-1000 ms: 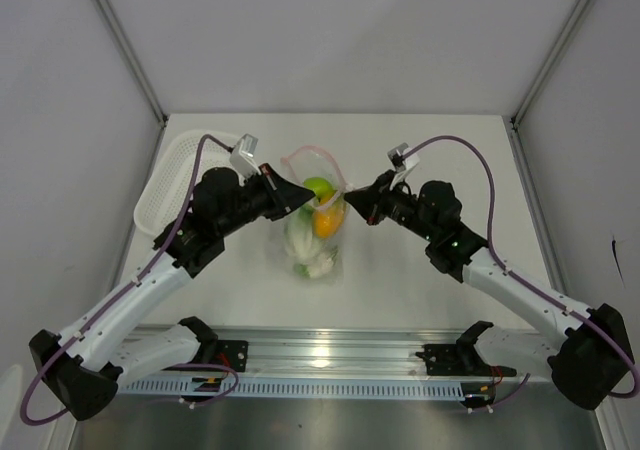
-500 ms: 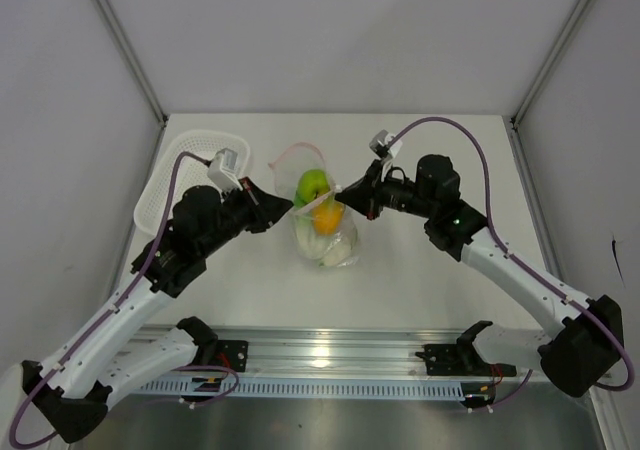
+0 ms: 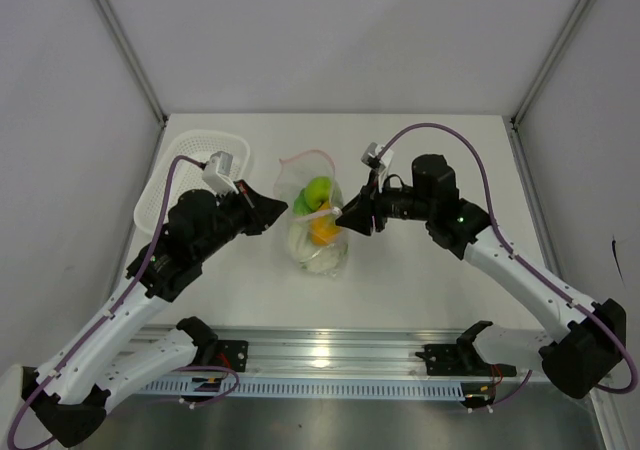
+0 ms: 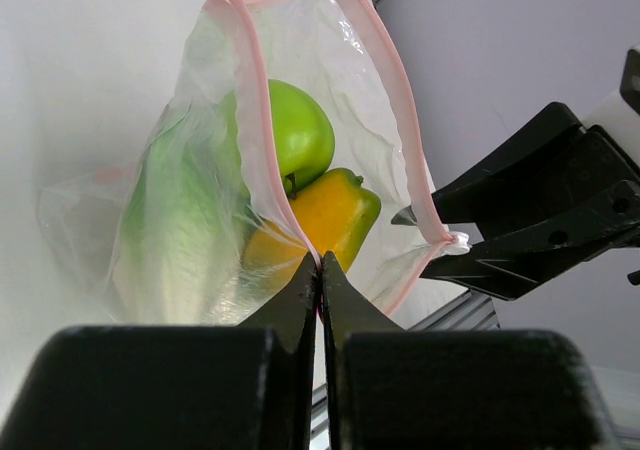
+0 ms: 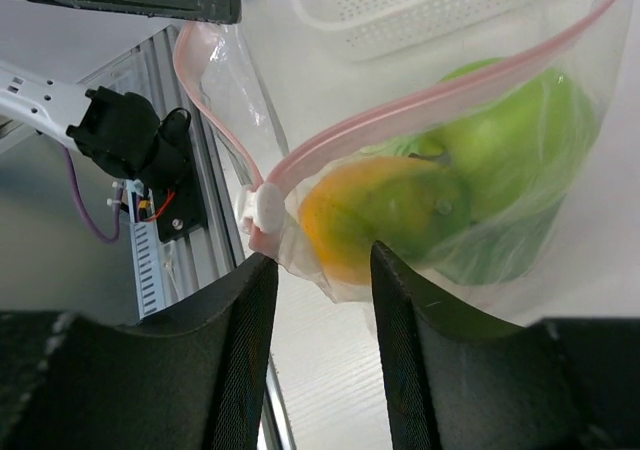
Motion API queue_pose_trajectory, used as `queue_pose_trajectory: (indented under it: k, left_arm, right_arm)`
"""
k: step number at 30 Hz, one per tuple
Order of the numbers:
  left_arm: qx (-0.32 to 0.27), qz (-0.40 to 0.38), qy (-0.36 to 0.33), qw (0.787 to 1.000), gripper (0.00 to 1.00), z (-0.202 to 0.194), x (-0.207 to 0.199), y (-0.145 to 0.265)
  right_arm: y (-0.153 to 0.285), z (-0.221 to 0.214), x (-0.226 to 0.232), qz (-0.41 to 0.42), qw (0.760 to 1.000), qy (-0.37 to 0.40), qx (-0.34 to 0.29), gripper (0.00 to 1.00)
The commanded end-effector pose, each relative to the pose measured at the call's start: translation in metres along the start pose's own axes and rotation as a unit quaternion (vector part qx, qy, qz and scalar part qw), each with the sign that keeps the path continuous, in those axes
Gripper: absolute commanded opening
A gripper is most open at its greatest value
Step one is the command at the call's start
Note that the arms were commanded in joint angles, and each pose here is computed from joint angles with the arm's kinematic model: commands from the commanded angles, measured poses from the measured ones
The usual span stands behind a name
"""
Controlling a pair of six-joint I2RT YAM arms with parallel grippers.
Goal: Place the food in the zip-top bag and seal the zipper
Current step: Adjust the zipper food storage bag at the center of the board.
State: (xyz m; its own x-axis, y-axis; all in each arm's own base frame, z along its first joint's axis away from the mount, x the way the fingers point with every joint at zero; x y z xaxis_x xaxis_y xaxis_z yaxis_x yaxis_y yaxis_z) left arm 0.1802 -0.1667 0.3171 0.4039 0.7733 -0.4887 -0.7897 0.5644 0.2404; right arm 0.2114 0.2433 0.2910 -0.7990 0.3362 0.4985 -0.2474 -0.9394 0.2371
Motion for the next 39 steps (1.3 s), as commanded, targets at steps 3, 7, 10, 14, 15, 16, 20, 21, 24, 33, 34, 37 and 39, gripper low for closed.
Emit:
queue_pose_trajectory:
  k: [3, 7, 10, 14, 15, 16, 20, 21, 24, 33, 34, 37, 39]
  left_arm:
    - [-0.021, -0.019, -0.005, 1.000, 0.01, 0.010, -0.009, 0.002]
    - [-0.018, -0.017, -0.005, 1.000, 0.01, 0.009, -0.008, 0.000]
    - [-0.018, -0.018, -0.005, 1.000, 0.01, 0.010, -0.009, -0.001]
    - [-0.018, -0.019, -0.001, 1.000, 0.01, 0.012, -0.010, -0.004]
    - [-0.019, -0.020, -0.002, 1.000, 0.01, 0.012, -0.011, -0.004]
    - [-0.019, -0.019, -0.002, 1.000, 0.01, 0.012, -0.010, -0.004]
    - [-0.020, -0.021, -0.002, 1.000, 0.00, 0.014, -0.011, -0.004]
    - [-0.020, -0.021, -0.002, 1.000, 0.01, 0.014, -0.011, -0.003]
    - [-0.022, -0.021, -0.002, 1.000, 0.01, 0.015, -0.012, -0.002]
    - [-0.013, -0.037, -0.005, 0.999, 0.01, 0.017, -0.018, -0.004]
    - [-0.011, -0.038, -0.005, 0.999, 0.01, 0.017, -0.018, -0.004]
    - [-0.012, -0.040, -0.005, 0.999, 0.01, 0.018, -0.019, -0.004]
    - [-0.013, -0.040, -0.005, 0.999, 0.01, 0.019, -0.020, -0.004]
  right_arm:
    - [0.006, 0.023, 0.022, 0.017, 0.999, 0.039, -0.016, 0.46]
    - [0.003, 0.025, 0.030, 0.020, 0.999, 0.047, -0.018, 0.46]
    - [0.000, 0.026, 0.031, 0.019, 0.999, 0.045, -0.011, 0.47]
    - [-0.008, 0.026, 0.030, 0.009, 0.999, 0.044, 0.000, 0.47]
    - [-0.009, 0.028, 0.028, -0.003, 0.999, 0.044, -0.007, 0.47]
    - [-0.009, 0.031, 0.028, -0.006, 0.999, 0.047, -0.011, 0.47]
    - [-0.013, 0.035, 0.027, -0.011, 0.999, 0.048, -0.004, 0.43]
    - [-0.016, 0.031, 0.026, -0.012, 0.999, 0.043, 0.007, 0.42]
    - [-0.017, 0.028, 0.025, -0.014, 0.999, 0.049, 0.020, 0.41]
    - [-0.017, 0.027, 0.025, -0.039, 0.996, 0.065, 0.037, 0.39]
    - [-0.018, 0.029, 0.024, -0.041, 0.996, 0.066, 0.035, 0.37]
    - [-0.022, 0.029, 0.025, -0.044, 0.996, 0.068, 0.040, 0.27]
    - [-0.023, 0.028, 0.022, -0.059, 0.995, 0.067, 0.047, 0.18]
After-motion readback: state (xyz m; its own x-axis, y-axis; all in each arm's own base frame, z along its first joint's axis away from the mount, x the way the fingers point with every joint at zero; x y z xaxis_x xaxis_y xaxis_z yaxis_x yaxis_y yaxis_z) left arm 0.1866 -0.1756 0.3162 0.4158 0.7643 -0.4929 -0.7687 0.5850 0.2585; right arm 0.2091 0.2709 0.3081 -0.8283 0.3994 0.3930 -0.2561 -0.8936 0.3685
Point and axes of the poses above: each gripper's point midway between its finger pads, its own y axis back along the fingers, its own x axis along the line the jaws close on, z = x × y, the point moved 6 cm from there along y, back along the fingers, and after that the axes turned 13 degrees about -y, right-handed, at the moved point
